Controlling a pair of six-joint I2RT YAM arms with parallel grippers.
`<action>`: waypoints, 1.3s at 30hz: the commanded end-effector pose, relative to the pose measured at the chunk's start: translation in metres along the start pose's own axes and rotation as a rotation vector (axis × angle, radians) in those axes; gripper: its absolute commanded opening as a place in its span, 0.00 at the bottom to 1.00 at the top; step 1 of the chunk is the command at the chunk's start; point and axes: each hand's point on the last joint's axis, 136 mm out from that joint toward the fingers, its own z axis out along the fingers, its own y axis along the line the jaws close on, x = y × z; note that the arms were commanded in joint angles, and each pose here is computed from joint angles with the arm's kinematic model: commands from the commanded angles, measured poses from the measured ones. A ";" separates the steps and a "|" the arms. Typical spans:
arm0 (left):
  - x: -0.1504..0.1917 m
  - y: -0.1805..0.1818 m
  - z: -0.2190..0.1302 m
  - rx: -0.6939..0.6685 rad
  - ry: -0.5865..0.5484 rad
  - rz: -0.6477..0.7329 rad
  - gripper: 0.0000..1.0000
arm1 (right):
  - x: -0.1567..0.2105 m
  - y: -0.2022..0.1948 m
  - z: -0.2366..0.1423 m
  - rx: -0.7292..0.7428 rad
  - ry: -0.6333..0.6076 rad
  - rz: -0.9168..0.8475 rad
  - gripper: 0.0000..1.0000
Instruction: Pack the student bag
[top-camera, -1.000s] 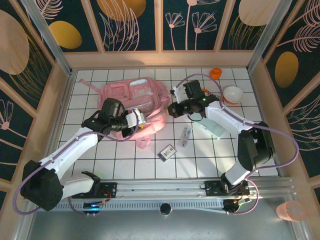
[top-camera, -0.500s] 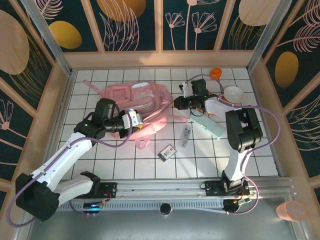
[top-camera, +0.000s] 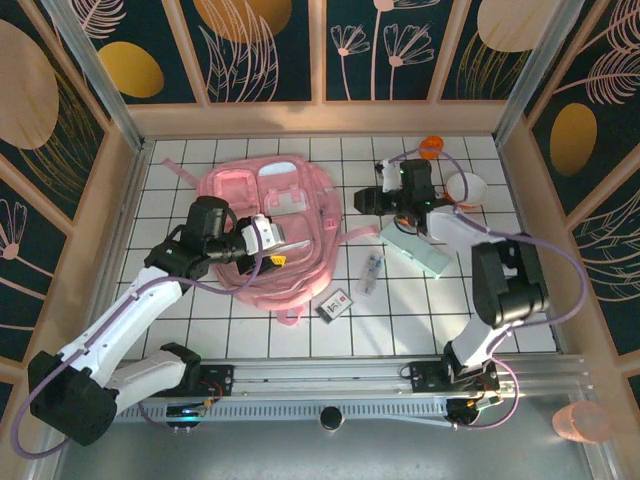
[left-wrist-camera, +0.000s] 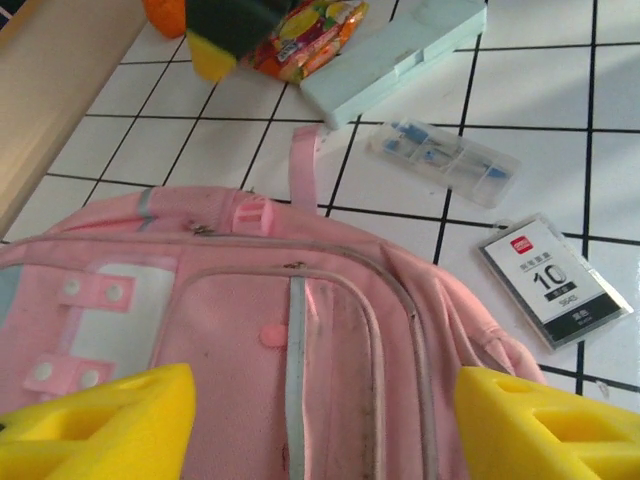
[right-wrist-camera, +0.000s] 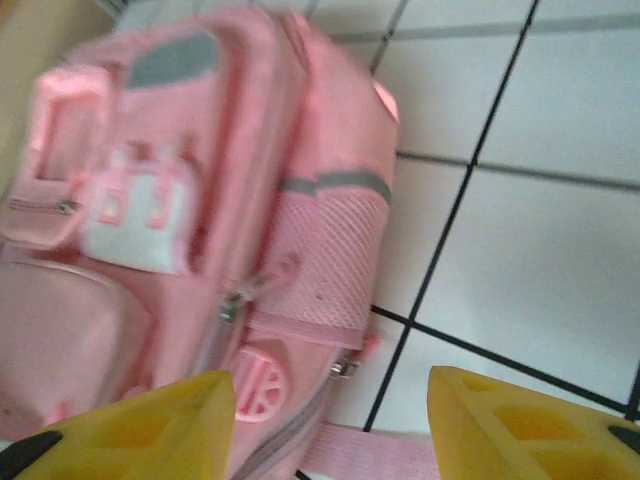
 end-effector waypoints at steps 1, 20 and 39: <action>0.010 0.017 0.009 -0.070 0.051 -0.018 0.74 | -0.026 0.021 -0.027 -0.017 -0.123 -0.114 0.54; 0.069 0.019 0.088 0.034 0.143 -0.069 0.87 | 0.000 0.069 -0.037 -0.102 -0.122 -0.292 0.60; 0.072 0.032 0.082 -0.082 0.149 -0.019 0.27 | 0.002 0.081 -0.046 -0.140 -0.132 -0.350 0.63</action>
